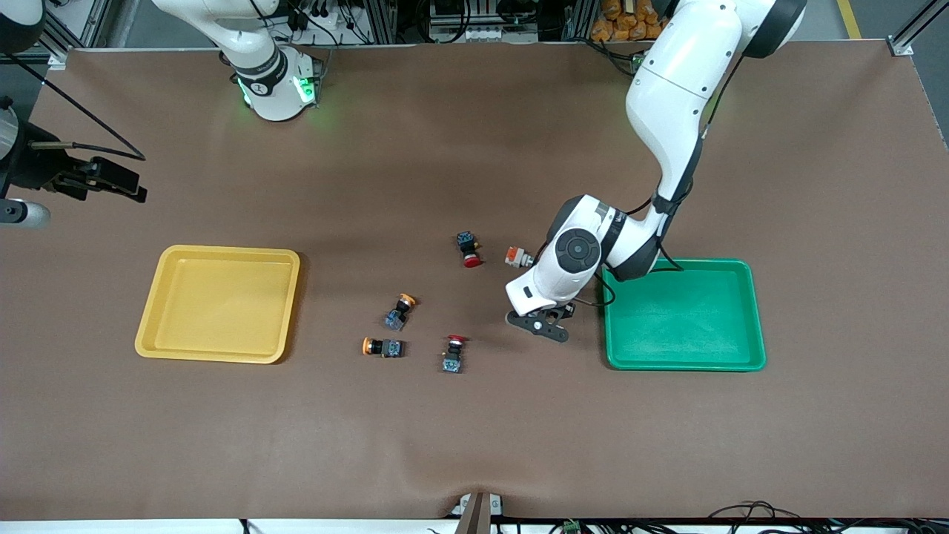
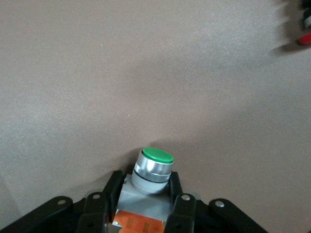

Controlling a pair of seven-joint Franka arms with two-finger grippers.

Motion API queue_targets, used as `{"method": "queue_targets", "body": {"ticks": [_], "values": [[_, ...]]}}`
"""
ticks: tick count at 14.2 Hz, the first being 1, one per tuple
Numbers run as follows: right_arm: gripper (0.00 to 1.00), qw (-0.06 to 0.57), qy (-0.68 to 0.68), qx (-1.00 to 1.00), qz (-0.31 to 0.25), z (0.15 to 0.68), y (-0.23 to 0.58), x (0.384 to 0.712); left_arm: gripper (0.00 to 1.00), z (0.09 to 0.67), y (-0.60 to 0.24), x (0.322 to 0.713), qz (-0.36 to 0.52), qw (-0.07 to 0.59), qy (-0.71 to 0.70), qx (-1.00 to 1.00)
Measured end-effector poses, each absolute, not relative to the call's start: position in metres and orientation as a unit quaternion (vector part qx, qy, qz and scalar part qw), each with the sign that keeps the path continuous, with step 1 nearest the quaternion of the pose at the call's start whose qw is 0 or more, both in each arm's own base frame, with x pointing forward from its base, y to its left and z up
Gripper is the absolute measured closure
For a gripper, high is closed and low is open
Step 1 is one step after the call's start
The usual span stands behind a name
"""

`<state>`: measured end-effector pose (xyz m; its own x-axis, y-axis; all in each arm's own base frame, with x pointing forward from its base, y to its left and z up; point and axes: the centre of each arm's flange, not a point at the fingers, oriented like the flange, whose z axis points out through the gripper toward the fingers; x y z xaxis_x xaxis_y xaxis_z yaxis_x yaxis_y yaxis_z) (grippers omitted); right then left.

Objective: Place green and yellow buttons in trays

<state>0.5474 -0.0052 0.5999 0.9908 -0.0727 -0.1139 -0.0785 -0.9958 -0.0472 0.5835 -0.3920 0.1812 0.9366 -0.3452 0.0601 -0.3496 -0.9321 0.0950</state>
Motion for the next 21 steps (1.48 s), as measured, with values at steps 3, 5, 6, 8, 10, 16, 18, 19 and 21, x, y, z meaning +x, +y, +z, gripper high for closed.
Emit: {"method": "queue_targets", "body": {"ticks": [3,5,6,8,10,16,18,19,21], "values": [[0.00,0.026,0.038,-0.998,0.048,0.598,-0.005,0.551,0.57,0.190,-0.377,0.593,0.015,0.042,-0.167,0.985],[0.00,0.026,0.038,-0.998,0.049,0.596,-0.005,0.552,0.57,0.210,-0.348,0.607,-0.007,0.031,-0.146,0.989],[0.00,0.026,0.038,-0.998,0.050,0.595,-0.005,0.552,0.57,0.223,-0.330,0.614,-0.018,0.027,-0.134,0.990],[0.00,0.025,0.055,-0.997,0.053,0.592,-0.003,0.553,0.57,0.247,-0.291,0.628,-0.028,0.024,-0.106,0.994],[0.00,0.022,0.083,-0.994,0.063,0.582,0.012,0.557,0.57,0.256,-0.255,0.635,-0.033,0.023,-0.082,0.996],[0.00,0.010,0.153,-0.986,0.064,0.519,0.096,0.591,0.57,0.219,-0.203,0.626,-0.046,0.019,-0.046,0.998],[0.00,0.010,0.195,-0.979,0.052,0.491,0.132,0.604,0.57,0.210,-0.196,0.625,-0.047,0.018,-0.041,0.998],[0.00,0.011,0.216,-0.975,0.046,0.473,0.155,0.609,0.57,0.206,-0.195,0.625,-0.048,0.018,-0.040,0.998],[0.00,0.013,0.249,-0.968,0.037,0.431,0.207,0.615,0.57,0.197,-0.195,0.624,-0.047,0.018,-0.040,0.998]]}}
